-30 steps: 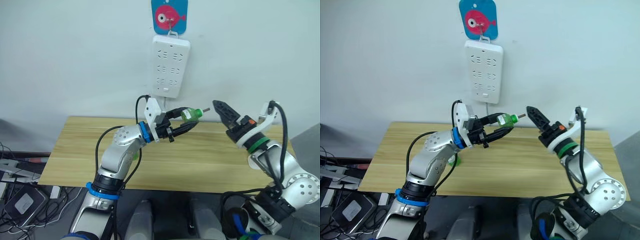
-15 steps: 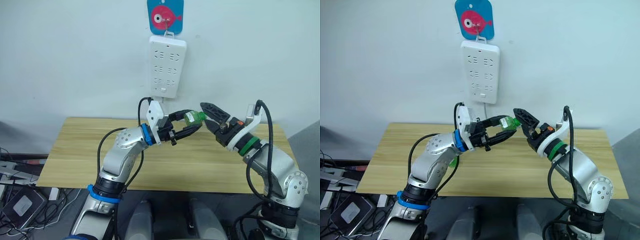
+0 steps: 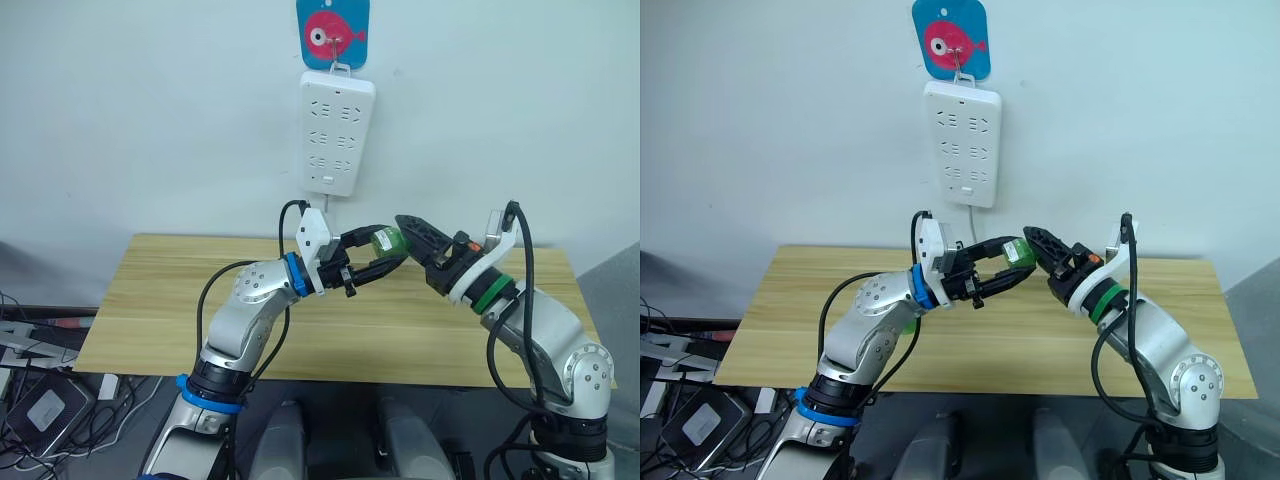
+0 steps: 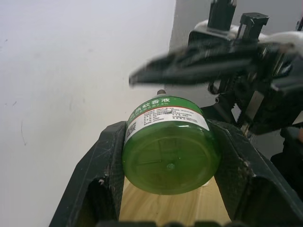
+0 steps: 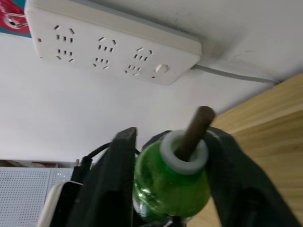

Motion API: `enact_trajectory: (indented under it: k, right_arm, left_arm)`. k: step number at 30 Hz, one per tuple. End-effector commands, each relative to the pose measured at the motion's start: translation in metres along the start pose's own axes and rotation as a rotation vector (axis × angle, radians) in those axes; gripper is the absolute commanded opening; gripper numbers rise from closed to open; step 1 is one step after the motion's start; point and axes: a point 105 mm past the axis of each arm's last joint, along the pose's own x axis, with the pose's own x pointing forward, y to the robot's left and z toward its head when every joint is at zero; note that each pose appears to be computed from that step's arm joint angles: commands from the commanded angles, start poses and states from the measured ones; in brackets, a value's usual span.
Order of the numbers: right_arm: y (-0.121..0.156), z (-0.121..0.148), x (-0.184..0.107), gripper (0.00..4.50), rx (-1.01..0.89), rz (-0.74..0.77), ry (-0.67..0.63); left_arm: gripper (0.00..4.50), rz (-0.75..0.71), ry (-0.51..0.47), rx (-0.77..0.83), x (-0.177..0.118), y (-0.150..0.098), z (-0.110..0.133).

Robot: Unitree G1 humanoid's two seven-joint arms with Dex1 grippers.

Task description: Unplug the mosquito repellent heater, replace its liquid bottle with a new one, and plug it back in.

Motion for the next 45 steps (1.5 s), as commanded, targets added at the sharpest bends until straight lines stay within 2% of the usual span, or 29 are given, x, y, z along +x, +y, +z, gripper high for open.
enact_trajectory:
  k: [1,6,13,16,19,21,23,25,29,33,39,45]
  right_arm:
    - [0.019,-0.007,-0.003,0.90,-0.020,0.092,0.023]
    - [0.019,-0.007,-0.003,0.85,-0.018,0.098,0.025]
    - [0.007,0.004,-0.006,0.85,-0.024,0.050,-0.015]
    - [-0.012,0.018,-0.008,0.85,-0.111,-0.038,-0.065]
    - [-0.042,0.029,-0.011,0.85,-0.354,-0.180,-0.088]
    - [-0.065,0.031,-0.013,0.85,-0.658,-0.272,-0.050]
    - [-0.091,0.035,-0.016,0.85,-1.092,-0.350,0.007]
    - [-0.106,0.038,-0.017,0.85,-1.344,-0.368,0.019]
    - [-0.141,0.058,-0.021,0.85,-1.436,-0.504,-0.143]
    - [-0.167,0.066,-0.024,0.85,-1.467,-0.593,-0.224]
    - [-0.201,0.072,-0.031,0.85,-1.385,-0.694,-0.249]
    - [-0.213,0.071,-0.031,0.85,-1.360,-0.710,-0.247]
  left_arm:
    - [2.25,-0.032,-0.035,0.035,0.007,-0.007,0.011]
    - [2.25,-0.034,-0.034,0.030,0.007,-0.008,0.011]
    - [4.47,-0.046,0.003,0.021,0.001,-0.006,0.011]
    - [4.50,-0.055,0.026,0.032,-0.003,-0.003,0.015]
    - [4.50,-0.120,0.087,0.046,-0.009,-0.006,0.014]
    - [4.50,-0.159,0.134,0.030,-0.014,-0.009,0.011]
    - [4.50,-0.186,0.196,0.003,-0.019,-0.012,0.004]
    - [4.50,-0.195,0.240,-0.008,-0.022,-0.013,-0.002]
    - [4.50,-0.191,0.271,-0.010,-0.025,-0.013,-0.010]
    - [4.50,-0.196,0.269,-0.005,-0.024,-0.017,-0.012]
    - [4.50,-0.176,0.248,-0.004,-0.021,-0.015,-0.006]
    - [4.50,-0.184,0.254,-0.011,-0.024,-0.018,-0.004]
